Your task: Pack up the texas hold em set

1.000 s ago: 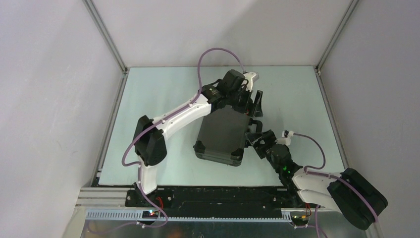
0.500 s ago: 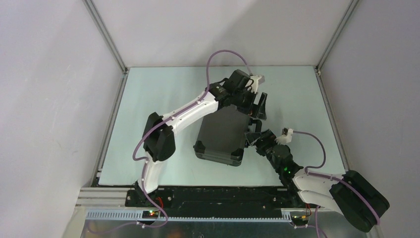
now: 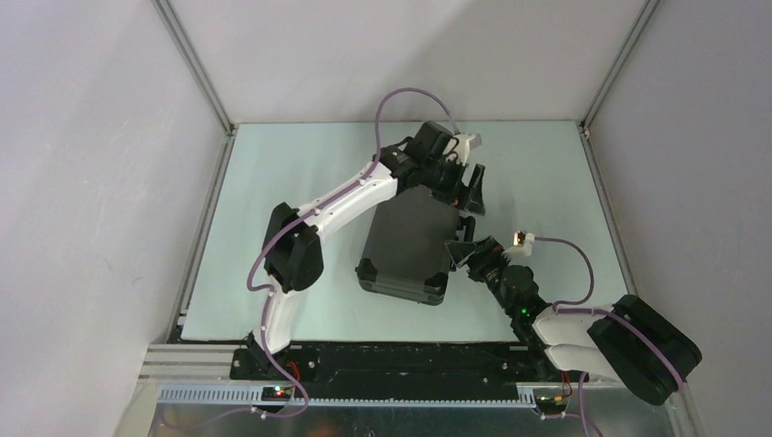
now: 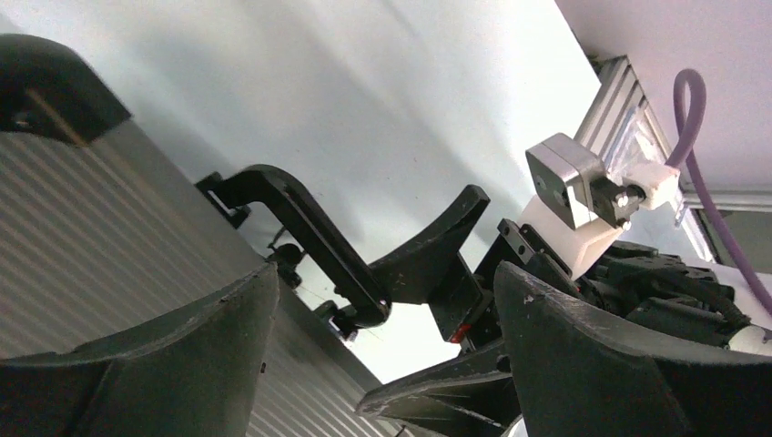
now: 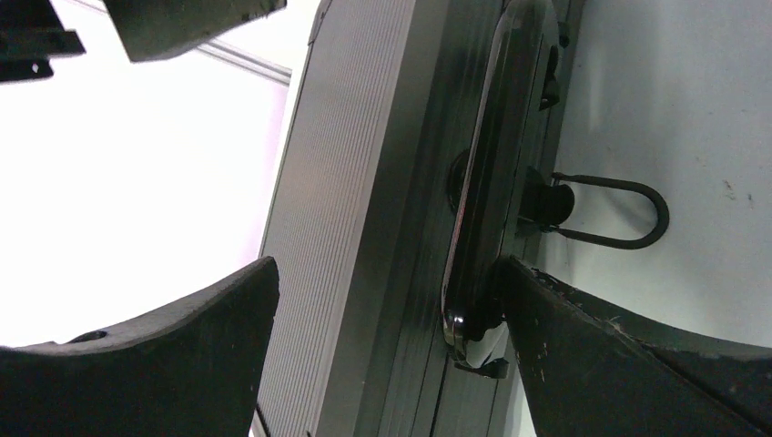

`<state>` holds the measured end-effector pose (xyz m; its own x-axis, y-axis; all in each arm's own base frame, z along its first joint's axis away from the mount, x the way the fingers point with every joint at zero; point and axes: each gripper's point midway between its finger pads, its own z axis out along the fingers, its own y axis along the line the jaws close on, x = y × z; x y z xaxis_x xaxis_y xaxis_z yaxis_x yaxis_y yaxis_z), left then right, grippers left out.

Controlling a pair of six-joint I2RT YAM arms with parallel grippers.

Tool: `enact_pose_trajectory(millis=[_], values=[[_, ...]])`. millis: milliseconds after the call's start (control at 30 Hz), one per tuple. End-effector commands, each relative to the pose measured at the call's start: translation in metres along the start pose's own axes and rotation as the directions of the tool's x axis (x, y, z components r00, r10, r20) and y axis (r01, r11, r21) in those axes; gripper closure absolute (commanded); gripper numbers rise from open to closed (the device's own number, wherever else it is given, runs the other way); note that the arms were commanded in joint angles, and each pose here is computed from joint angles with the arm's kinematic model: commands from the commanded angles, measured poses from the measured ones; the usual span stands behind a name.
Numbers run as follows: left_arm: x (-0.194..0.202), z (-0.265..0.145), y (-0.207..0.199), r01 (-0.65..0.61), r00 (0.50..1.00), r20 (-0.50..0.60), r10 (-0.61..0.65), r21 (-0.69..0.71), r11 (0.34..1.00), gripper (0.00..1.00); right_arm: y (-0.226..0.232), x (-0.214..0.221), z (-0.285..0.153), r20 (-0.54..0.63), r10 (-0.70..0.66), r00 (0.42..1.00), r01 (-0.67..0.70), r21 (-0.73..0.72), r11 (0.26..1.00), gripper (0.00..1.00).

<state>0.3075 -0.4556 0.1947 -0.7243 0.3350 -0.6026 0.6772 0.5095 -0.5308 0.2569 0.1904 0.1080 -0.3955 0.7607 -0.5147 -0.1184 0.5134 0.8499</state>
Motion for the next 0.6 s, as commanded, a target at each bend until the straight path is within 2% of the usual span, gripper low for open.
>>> enact_pose_trajectory(millis=[0, 267, 567], values=[[-0.036, -0.024, 0.003, -0.009, 0.997, 0.073, 0.004, 0.061, 0.998, 0.08, 0.023, -0.006, 0.002, 0.024, -0.023, 0.999, 0.025, -0.106, 0.994, 0.07], [-0.065, -0.018, -0.001, 0.001, 0.994, 0.112, -0.016, 0.129, 0.992, 0.11, 0.025, 0.001, 0.006, 0.003, -0.031, 1.000, 0.031, -0.139, 0.990, 0.07], [-0.058, 0.003, -0.002, 0.025, 0.998, 0.055, -0.038, 0.217, 0.976, 0.12, 0.018, 0.012, 0.011, -0.027, -0.031, 0.999, 0.027, -0.133, 0.991, 0.08]])
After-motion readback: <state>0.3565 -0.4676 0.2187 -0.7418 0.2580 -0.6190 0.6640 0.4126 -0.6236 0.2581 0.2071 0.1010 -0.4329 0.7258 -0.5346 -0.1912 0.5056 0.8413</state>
